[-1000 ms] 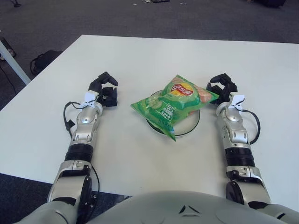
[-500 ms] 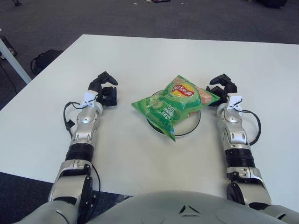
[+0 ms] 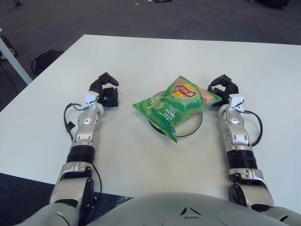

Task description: Put the snack into the plate.

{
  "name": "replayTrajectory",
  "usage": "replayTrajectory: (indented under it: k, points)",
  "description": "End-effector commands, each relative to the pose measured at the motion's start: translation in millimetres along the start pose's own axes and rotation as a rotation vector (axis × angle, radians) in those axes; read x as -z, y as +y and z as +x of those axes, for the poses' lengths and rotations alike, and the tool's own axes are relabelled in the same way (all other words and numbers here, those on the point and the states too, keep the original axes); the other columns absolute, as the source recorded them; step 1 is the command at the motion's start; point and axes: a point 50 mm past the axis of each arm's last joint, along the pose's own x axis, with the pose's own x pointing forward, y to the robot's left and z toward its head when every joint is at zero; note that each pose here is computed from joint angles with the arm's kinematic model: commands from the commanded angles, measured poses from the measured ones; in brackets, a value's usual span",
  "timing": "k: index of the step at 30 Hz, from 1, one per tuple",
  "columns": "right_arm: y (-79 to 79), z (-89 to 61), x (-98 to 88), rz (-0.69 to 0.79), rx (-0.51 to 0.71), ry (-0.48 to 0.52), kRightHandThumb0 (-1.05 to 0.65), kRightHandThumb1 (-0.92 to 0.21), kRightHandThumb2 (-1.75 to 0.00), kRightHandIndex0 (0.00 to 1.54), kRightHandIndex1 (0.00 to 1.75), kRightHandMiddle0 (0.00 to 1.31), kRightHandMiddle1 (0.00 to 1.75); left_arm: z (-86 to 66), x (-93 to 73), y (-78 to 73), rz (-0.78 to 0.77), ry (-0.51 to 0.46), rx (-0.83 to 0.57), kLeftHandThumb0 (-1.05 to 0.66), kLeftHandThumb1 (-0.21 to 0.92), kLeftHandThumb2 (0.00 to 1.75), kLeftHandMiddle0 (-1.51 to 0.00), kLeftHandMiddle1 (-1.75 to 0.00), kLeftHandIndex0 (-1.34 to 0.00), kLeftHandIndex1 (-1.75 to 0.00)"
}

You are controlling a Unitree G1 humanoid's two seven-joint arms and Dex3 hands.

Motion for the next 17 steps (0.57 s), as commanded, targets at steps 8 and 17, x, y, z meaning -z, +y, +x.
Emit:
replayTrajectory:
  k: [8,17]
  points:
    - [-10.4,-21.0,46.5,-0.026,0.014,0.178,-0.47,-0.35,-1.28,1.19,1.75,0.59,1.75,-30.9,38.8,-12.1,-0.064,0.154,0.004,-0.48,0.32,1.31,-1.34,-1.75,-0.61,-1.75]
    - [-12.4,-19.4,46.8,-0.024,0.006,0.179,-0.47,-0.35,-1.27,1.18,1.75,0.59,1.75,-30.6,38.3,-14.3,-0.061,0.156,0.01,-0.48,0.32,1.31,-1.33,-1.75,-0.61,-1.75]
